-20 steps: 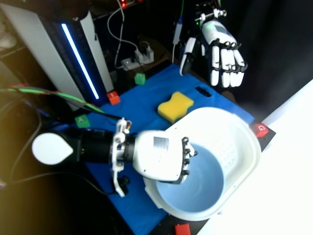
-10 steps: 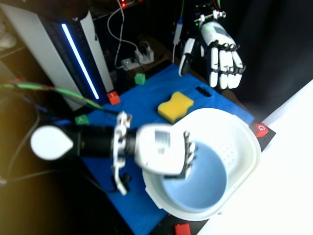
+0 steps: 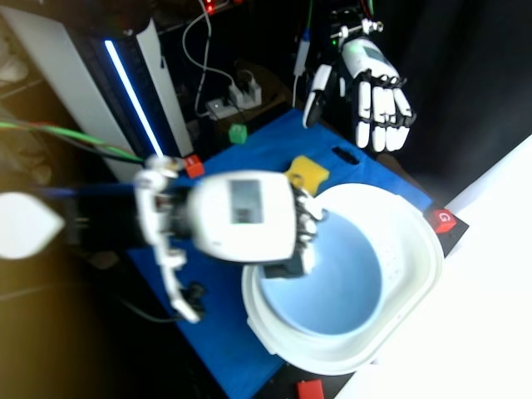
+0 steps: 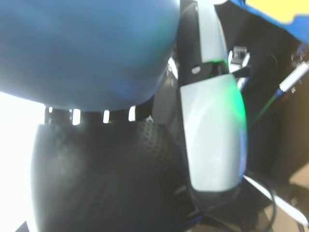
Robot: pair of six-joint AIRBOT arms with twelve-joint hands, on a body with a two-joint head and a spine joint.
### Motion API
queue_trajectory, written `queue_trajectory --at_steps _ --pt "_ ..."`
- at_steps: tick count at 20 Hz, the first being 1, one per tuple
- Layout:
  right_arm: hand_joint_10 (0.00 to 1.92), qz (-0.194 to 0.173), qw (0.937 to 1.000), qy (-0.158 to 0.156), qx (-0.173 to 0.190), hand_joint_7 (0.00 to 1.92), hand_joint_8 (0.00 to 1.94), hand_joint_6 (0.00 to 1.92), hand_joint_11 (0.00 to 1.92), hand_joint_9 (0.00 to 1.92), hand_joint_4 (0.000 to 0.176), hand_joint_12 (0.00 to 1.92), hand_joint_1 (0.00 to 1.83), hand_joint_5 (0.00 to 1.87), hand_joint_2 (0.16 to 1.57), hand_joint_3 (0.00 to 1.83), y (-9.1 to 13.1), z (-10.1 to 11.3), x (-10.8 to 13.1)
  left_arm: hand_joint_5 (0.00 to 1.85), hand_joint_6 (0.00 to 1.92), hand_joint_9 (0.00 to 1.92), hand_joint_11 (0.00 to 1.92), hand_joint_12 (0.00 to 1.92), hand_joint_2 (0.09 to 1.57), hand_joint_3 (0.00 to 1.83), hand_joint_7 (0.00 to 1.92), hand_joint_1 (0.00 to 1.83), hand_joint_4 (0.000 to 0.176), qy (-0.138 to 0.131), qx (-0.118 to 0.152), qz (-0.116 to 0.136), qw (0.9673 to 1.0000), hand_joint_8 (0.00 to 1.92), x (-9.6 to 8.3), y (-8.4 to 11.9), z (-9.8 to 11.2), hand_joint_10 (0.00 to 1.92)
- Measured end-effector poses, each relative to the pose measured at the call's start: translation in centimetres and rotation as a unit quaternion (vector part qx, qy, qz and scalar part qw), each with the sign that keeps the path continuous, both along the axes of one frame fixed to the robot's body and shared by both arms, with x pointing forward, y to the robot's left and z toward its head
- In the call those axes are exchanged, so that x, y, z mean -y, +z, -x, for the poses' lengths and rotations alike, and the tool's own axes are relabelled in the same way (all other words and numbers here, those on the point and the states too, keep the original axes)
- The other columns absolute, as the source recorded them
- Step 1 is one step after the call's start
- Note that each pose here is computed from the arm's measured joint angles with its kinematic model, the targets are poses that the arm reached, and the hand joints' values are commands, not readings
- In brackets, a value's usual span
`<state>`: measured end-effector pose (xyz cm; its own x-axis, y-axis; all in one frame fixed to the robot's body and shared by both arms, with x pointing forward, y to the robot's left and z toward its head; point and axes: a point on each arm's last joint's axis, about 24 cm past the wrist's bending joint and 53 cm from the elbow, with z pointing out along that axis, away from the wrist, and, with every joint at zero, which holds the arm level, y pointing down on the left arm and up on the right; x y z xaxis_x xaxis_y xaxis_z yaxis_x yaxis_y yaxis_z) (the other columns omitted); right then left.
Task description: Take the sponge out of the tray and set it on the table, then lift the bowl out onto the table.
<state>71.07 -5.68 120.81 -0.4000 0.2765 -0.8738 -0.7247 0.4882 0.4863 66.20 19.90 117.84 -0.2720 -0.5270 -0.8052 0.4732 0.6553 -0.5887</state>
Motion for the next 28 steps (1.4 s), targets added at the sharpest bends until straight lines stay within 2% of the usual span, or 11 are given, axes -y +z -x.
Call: queue_trajectory --at_steps 4,6,12,14,18,20,21,24,25,27,28 --pt "0.52 -0.014 0.9991 0.035 0.020 1.04 1.08 1.11 0.90 1.24 0.000 1.29 1.25 0.75 1.16 0.00 2.0 3.2 0.8 0.36 0.00 0.27 0.00 0.69 0.96 0.00 0.33 0.73 0.089 0.006 0.001 0.003 1.0000 0.00 -0.8 0.1 0.5 0.00" --pt "1.14 -0.027 0.9978 0.059 0.014 0.95 1.14 1.13 1.09 1.21 0.000 1.53 1.22 0.86 1.16 0.00 2.0 5.4 0.7 0.37 0.00 0.28 0.00 0.69 0.96 0.00 0.34 0.74 0.088 0.018 0.002 0.010 0.9998 0.00 -1.6 0.4 0.4 0.00" --pt "1.09 -0.008 0.9907 0.128 -0.047 1.08 0.91 1.38 0.82 0.86 0.000 0.96 1.37 0.67 1.15 0.00 -3.6 11.6 -0.1 0.39 0.00 0.28 0.00 0.66 0.94 0.00 0.34 0.72 0.083 0.021 0.007 0.016 0.9996 0.00 -2.0 0.7 0.8 0.01" --pt "0.25 0.001 0.9884 0.130 -0.080 1.05 0.92 1.38 0.78 1.03 0.000 0.98 1.25 0.67 1.18 0.00 -6.2 12.6 0.3 0.39 0.00 0.28 0.00 0.67 0.94 0.00 0.35 0.72 0.077 0.021 0.007 0.017 0.9996 0.00 -2.0 0.7 0.8 0.01" --pt "0.01 -0.006 0.9839 0.126 -0.127 0.99 1.01 1.41 0.66 1.05 0.000 0.96 1.22 0.67 1.20 0.00 -9.1 12.9 -0.1 0.38 0.00 0.28 0.00 0.66 0.93 0.00 0.34 0.71 0.069 0.020 0.007 0.021 0.9996 0.00 -1.8 0.8 0.9 0.00" --pt "1.28 -0.008 0.9823 0.118 -0.146 0.97 1.01 1.40 0.68 0.80 0.000 0.93 1.35 0.65 1.19 0.00 -10.4 12.5 0.2 0.39 0.00 0.29 0.00 0.65 0.93 0.00 0.35 0.71 0.077 0.018 0.007 0.019 0.9996 0.00 -1.7 0.7 0.9 0.01" --pt "0.63 -0.004 0.9800 0.110 -0.166 0.98 1.08 1.40 0.67 0.84 0.000 0.92 1.25 0.62 1.21 0.00 -11.6 12.0 0.6 0.39 0.00 0.30 0.00 0.68 0.93 0.00 0.35 0.71 0.081 0.021 0.006 0.021 0.9995 0.00 -1.9 0.8 0.9 0.01" --pt "1.31 -0.012 0.9788 0.094 -0.181 0.97 1.15 1.39 0.73 0.73 0.000 0.91 1.35 0.58 1.21 0.00 -11.9 10.9 1.5 0.39 0.00 0.32 0.00 0.77 0.92 0.00 0.36 0.71 0.102 0.019 0.006 0.019 0.9996 0.00 -1.8 0.7 0.9 0.00" --pt "0.61 -0.013 0.9790 0.092 -0.182 0.97 1.12 1.38 0.65 0.84 0.000 0.91 1.25 0.61 1.21 0.00 -11.8 10.8 1.6 0.39 0.00 0.33 0.00 0.79 0.92 0.00 0.37 0.70 0.099 0.018 0.006 0.018 0.9997 0.00 -1.8 0.6 1.0 0.01" --pt "0.56 -0.011 0.9790 0.094 -0.181 0.94 1.11 1.44 0.55 0.79 0.000 0.86 1.22 0.63 1.22 0.00 -11.9 10.9 1.5 0.39 0.00 0.32 0.00 0.79 0.92 0.00 0.37 0.72 0.101 0.019 0.005 0.018 0.9997 0.00 -1.8 0.6 1.0 0.00" --pt "0.24 -0.011 0.9789 0.094 -0.181 0.84 0.46 1.52 0.46 0.80 0.000 0.82 1.01 0.61 1.31 0.00 -11.9 11.0 1.5 0.39 0.00 0.32 0.00 0.77 0.91 0.00 0.37 0.72 0.100 0.019 0.006 0.018 0.9996 0.00 -1.8 0.6 1.0 0.00"
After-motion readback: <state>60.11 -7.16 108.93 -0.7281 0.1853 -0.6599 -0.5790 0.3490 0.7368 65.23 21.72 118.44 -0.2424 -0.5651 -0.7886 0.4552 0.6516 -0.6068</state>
